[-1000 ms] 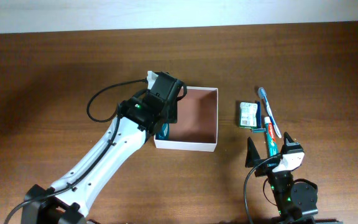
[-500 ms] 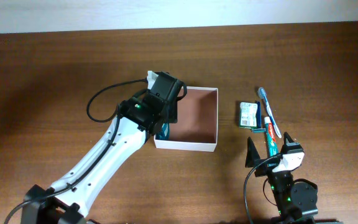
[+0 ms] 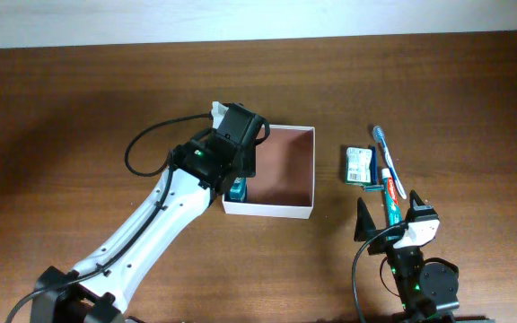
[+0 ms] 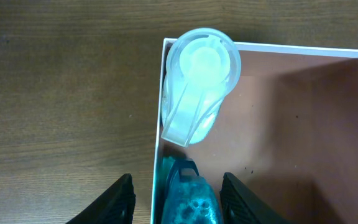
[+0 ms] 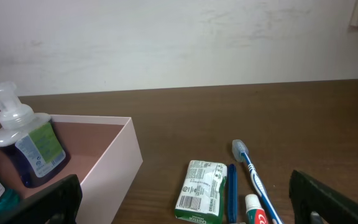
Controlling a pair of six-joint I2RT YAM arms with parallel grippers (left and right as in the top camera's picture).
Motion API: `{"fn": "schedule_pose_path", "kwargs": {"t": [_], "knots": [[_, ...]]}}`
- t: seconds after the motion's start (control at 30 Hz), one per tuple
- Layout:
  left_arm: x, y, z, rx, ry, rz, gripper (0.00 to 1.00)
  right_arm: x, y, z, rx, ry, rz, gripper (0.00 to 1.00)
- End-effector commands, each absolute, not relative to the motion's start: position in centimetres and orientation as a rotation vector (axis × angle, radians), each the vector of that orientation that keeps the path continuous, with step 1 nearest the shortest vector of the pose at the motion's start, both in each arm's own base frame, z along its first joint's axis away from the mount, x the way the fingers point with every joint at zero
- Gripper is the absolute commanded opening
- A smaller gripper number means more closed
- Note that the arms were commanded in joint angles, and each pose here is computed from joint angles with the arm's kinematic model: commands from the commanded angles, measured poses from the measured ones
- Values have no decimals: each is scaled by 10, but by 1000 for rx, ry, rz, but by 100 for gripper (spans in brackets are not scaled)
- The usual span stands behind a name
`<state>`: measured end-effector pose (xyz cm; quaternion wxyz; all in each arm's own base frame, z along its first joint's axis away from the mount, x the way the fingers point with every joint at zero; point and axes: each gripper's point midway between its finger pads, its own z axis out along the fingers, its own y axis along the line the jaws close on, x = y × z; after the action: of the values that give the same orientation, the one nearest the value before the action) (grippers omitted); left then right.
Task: Pack container
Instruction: 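Lower the mouthwash bottle into the box beside the soap bottle and release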
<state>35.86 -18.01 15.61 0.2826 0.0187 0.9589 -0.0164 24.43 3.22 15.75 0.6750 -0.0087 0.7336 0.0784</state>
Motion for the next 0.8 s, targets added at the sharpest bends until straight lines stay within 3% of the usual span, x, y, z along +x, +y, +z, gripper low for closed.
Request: {"fn": "schedule_pose_path", "kwargs": {"t": [0.0,0.3,0.6,0.77], "knots": [[358,-179,177,62,2517,-56,46,244,34,156,-24,1651,181,98],[345,-170,217,68,2443,-104,45,244,34,156,-24,1651,181,98],[322,-144,205,71,2535,47,44,244,34,156,-24,1651,181,98],[319,-107,205,-149,2521,209,39,244,34,156,-24,1651,181,99]]}}
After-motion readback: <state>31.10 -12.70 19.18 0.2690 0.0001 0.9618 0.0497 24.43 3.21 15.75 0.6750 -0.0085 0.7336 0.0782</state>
